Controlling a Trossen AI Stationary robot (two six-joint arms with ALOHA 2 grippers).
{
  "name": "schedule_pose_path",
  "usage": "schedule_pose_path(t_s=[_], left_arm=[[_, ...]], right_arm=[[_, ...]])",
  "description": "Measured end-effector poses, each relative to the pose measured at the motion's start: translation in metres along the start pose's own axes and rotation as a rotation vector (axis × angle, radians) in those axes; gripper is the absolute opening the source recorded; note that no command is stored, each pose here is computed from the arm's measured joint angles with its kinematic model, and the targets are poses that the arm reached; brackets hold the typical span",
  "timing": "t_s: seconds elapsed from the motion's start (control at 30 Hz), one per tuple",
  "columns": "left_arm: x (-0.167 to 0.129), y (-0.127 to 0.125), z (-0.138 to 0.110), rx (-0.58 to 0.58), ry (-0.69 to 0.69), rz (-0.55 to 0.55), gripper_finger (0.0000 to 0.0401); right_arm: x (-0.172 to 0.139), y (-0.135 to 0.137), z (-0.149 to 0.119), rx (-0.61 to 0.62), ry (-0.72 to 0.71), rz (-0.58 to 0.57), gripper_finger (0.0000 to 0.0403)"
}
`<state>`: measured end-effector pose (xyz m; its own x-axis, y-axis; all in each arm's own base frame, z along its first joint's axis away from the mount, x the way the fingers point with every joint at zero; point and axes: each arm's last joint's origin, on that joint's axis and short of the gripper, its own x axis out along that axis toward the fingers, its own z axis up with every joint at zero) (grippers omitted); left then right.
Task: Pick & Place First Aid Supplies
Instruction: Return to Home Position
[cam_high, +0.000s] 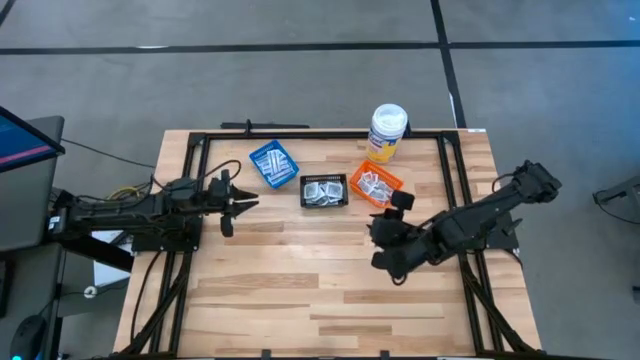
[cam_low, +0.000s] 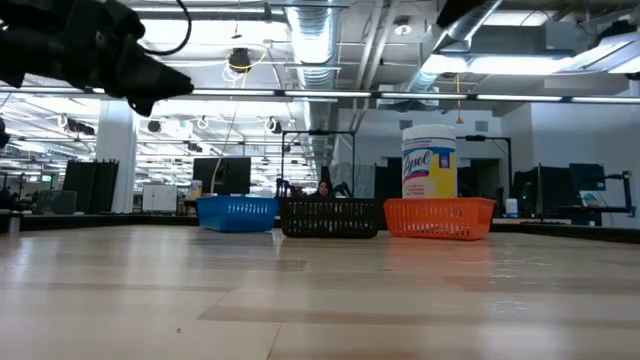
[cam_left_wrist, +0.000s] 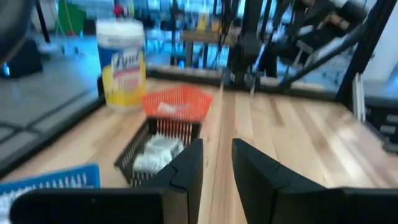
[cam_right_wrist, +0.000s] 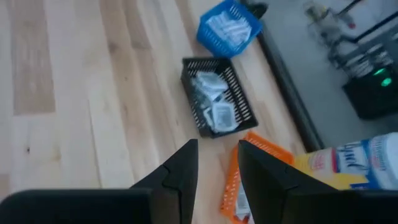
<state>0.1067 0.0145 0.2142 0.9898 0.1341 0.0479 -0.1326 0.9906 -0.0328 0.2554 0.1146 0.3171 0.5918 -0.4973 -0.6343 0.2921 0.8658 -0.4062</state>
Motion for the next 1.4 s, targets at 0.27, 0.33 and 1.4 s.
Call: schedule_pose_path(t_s=[0.27, 0.33, 1.4], left_arm=[[-0.010, 0.000, 0.010, 0.002, -0.136, -0.004, 0.0086], [-0.011, 0.000, 0.011, 0.003, -0.148, -0.005, 0.0086], [-0.003, 0.000, 0.016, 0.104, -0.190, 0.004, 0.0086]], right_arm=[[-0.020, -0.010, -0.042, 0.033, -0.167, 0.015, 0.0107], [-0.017, -0.011, -0.061, 0.075, -0.216, 0.061, 0.0107], [0.070, -0.059, -0.204, 0.255, -0.765, 0.469, 0.0107]])
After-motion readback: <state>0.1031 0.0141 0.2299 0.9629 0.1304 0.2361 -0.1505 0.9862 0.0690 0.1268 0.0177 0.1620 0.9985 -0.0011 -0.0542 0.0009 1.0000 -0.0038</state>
